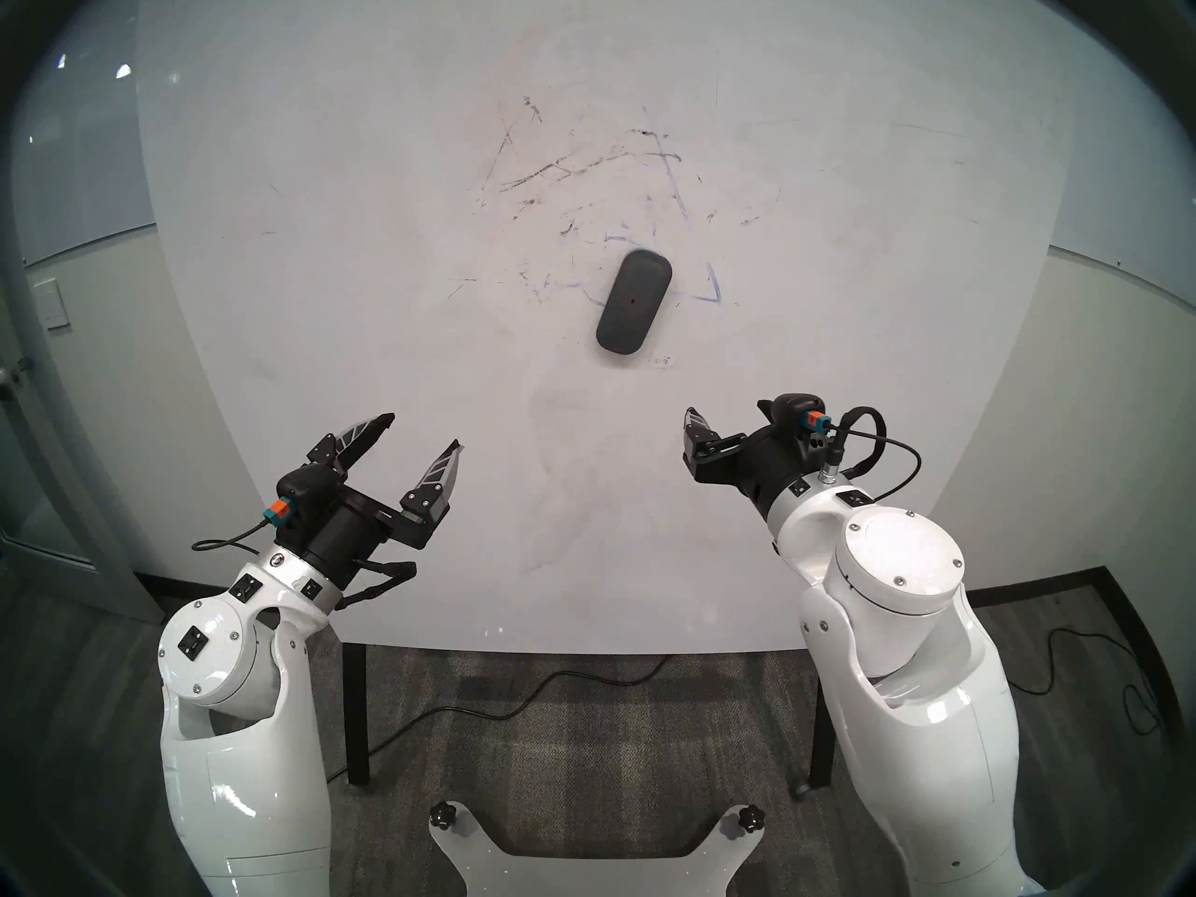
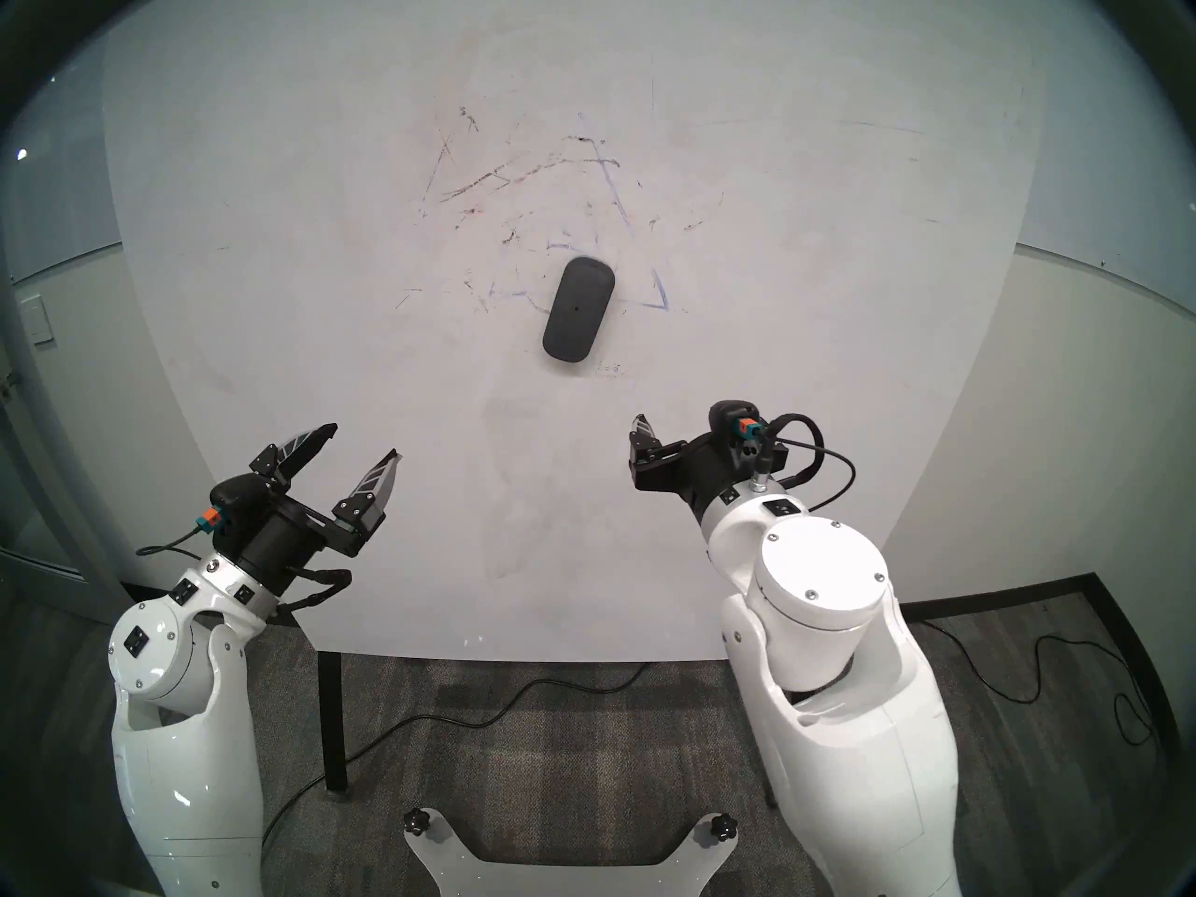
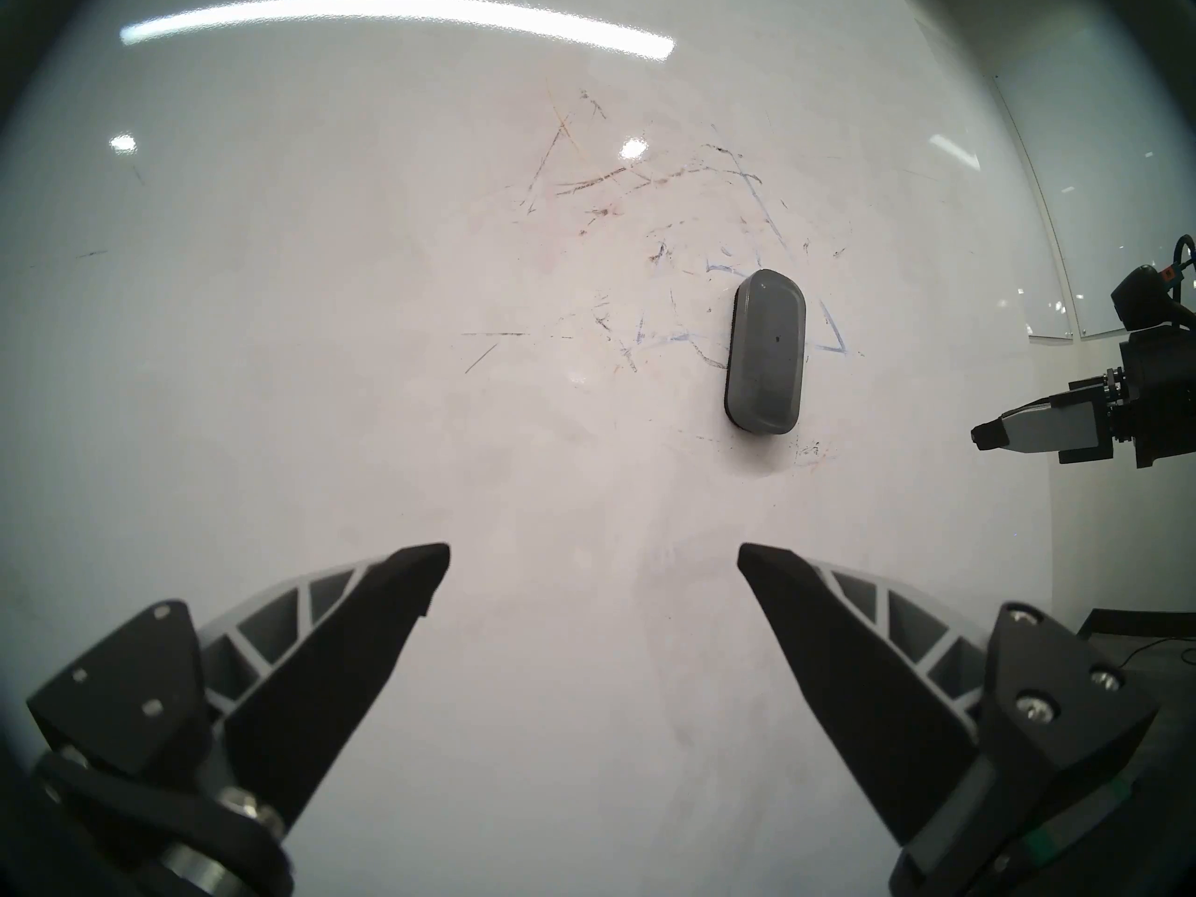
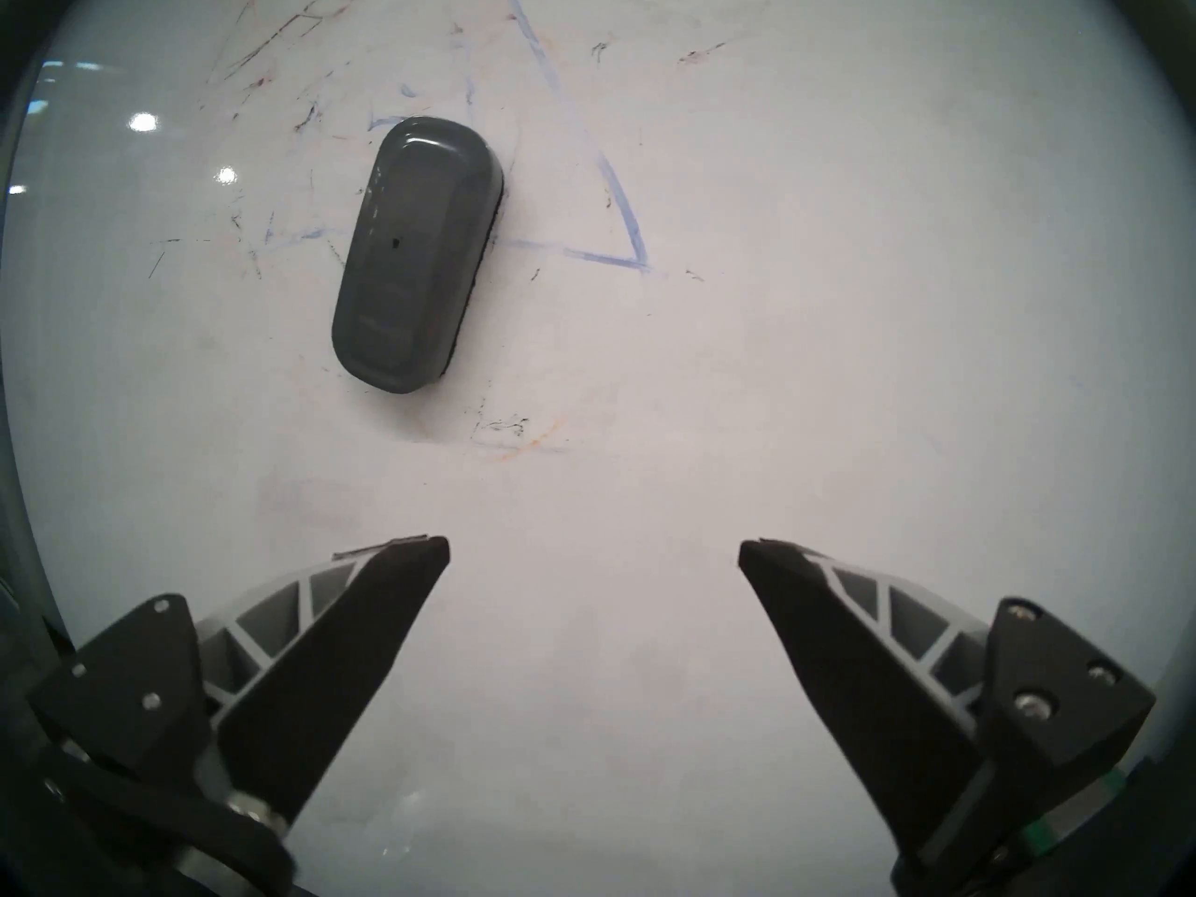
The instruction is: Erase all marks on the whiteboard with the eraser
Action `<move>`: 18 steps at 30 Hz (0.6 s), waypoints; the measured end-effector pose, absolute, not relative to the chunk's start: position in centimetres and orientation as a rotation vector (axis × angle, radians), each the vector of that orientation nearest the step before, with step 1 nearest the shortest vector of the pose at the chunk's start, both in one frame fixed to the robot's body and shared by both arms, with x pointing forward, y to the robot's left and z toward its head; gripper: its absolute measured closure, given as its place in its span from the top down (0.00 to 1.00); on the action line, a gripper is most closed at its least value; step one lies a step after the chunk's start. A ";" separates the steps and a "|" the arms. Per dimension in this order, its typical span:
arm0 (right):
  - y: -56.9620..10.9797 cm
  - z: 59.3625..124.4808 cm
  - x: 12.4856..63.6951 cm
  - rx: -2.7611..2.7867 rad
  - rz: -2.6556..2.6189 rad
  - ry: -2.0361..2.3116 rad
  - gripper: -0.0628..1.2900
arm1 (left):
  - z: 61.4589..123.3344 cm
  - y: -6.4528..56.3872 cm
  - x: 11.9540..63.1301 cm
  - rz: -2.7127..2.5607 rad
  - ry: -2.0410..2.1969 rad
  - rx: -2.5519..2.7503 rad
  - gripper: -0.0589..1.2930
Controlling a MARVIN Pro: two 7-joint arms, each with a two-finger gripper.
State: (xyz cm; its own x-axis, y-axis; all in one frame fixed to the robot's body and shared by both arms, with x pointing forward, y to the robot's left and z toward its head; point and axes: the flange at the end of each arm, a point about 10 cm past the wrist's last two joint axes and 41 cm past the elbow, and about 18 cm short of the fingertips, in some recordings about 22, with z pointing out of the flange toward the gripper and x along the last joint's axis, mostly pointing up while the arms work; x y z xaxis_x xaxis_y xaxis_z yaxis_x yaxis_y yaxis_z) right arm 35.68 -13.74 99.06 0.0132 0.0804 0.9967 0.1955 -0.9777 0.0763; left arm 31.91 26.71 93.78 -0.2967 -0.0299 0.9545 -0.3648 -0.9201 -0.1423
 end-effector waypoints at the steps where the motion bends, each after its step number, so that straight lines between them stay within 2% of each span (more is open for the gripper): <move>1: -13.3 99.1 35.8 -2.176 -2.124 -0.300 0.95 | 93.8 26.7 31.9 2.319 -0.498 1.718 0.94; 18: -9.3 101.4 38.2 -2.140 -2.052 -0.208 0.95 | 93.8 26.7 31.9 2.319 -0.499 1.718 0.94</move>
State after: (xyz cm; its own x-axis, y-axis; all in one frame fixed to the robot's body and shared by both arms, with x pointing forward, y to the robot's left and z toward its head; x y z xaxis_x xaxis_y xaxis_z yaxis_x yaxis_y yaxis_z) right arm 38.21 -9.35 101.37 0.0440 -0.0164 0.9989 0.2167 -0.9759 -0.0256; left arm 31.92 26.72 93.77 -0.2968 -0.0302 0.9545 -0.3649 -0.9201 -0.1425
